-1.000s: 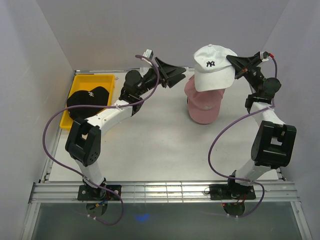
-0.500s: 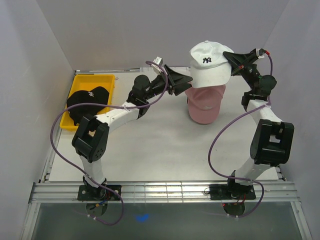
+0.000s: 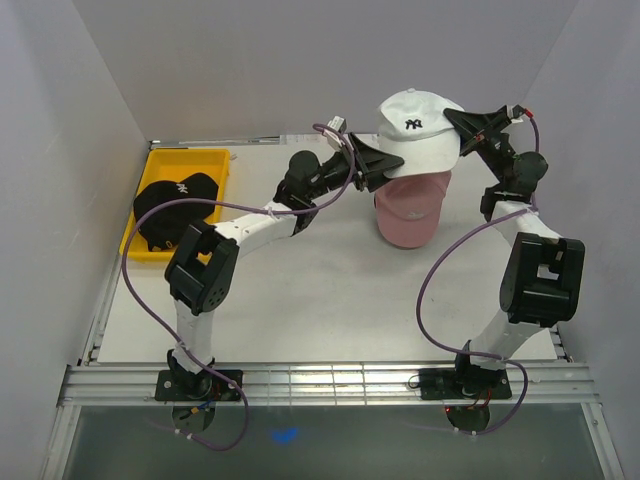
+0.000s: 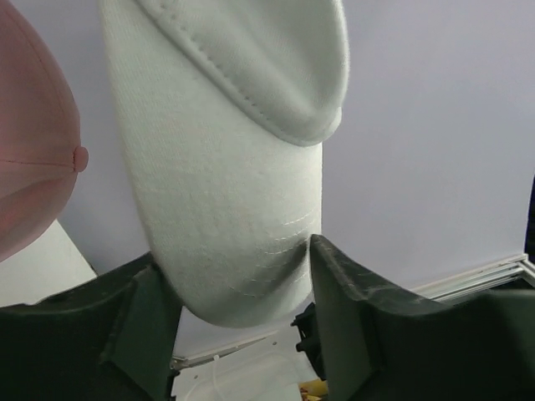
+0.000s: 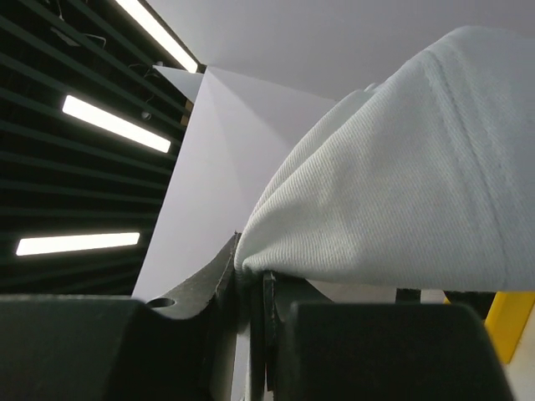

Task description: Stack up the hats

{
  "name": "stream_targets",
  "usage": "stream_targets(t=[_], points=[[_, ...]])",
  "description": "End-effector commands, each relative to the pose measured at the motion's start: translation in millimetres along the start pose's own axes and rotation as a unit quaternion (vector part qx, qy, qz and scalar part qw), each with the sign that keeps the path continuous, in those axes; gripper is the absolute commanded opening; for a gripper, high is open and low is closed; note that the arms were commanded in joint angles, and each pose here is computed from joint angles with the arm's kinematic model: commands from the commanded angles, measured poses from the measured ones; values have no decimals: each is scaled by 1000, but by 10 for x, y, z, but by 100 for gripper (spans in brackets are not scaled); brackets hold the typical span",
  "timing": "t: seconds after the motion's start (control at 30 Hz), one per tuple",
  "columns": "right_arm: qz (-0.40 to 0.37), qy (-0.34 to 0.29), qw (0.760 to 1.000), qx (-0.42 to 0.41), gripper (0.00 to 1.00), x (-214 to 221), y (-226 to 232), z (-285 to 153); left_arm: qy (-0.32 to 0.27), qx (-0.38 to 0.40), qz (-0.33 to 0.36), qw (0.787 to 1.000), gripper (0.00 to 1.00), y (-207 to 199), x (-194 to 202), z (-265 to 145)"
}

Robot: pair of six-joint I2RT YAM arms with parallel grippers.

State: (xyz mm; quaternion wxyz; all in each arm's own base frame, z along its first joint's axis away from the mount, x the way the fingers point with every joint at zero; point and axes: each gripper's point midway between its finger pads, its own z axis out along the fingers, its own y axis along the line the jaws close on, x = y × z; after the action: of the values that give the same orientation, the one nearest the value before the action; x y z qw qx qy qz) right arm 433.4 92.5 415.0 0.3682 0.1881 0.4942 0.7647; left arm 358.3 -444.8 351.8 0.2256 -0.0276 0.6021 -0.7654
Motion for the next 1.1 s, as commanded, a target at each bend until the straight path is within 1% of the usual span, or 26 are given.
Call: stream_targets(t=[0.0,0.07,0.1,0.17,0.2,0.3,0.33,0.37,0.4,0.43,0.5,0.53,0.57,0.6,0.63,0.7,0.73,0.77,0.83,0.87,0.97,1.0,1.07], points=[[-44,82,985,-143,8,496,637,-239,-4,37,12,999,61,-266,1,47],[-46,86,985,-140,8,503,583,-259,-3,37,9,999,54,-249,11,36],[-44,88,986,-135,8,503,529,-262,-3,37,9,999,44,-243,14,32],[-46,89,986,-132,8,496,490,-276,-2,36,9,999,38,-219,14,39],[-47,93,987,-126,8,497,449,-279,-1,37,8,999,31,-215,15,45],[-56,99,989,-97,8,484,362,-277,6,36,4,999,24,-167,26,76],[-60,100,989,-89,8,478,345,-273,7,37,2,999,20,-176,14,87],[-73,102,989,-81,8,479,319,-268,9,37,-1,999,19,-165,22,98],[-69,108,990,-62,8,487,268,-258,9,34,-4,999,17,-99,11,113],[-73,111,990,-55,11,493,258,-249,10,34,-5,999,12,-79,9,123],[-90,122,988,-38,18,532,232,-247,15,43,-10,999,8,-96,9,156],[-82,121,989,-22,26,515,188,-235,15,47,-11,999,3,-48,7,170],[-83,123,989,-12,31,513,165,-234,13,54,-16,998,0,-73,-12,186],[-104,133,986,-5,35,553,167,-241,12,58,-18,998,0,-69,-28,194],[-91,129,987,17,44,519,99,-233,11,66,-17,998,0,-42,-28,206],[-101,138,985,35,51,554,101,-243,4,77,-22,997,0,-63,-64,220],[-123,139,982,44,57,546,63,-248,0,91,-17,996,0,-112,-74,212],[-99,134,983,73,59,509,-25,-244,-6,93,-21,995,0,-79,-99,213],[-109,140,980,95,64,542,-46,-269,-17,109,-18,994,0,-135,-140,224],[-108,137,977,121,66,518,-167,-297,-21,110,-19,994,0,-95,-148,236],[-137,138,971,137,70,545,-175,-337,-40,128,-21,991,0,-150,-213,256],[-127,138,971,149,71,563,-197,-363,-43,128,-24,990,0,-99,-225,274],[-125,138,970,158,73,565,-242,-400,-52,141,-24,988,0,-160,-264,308]])
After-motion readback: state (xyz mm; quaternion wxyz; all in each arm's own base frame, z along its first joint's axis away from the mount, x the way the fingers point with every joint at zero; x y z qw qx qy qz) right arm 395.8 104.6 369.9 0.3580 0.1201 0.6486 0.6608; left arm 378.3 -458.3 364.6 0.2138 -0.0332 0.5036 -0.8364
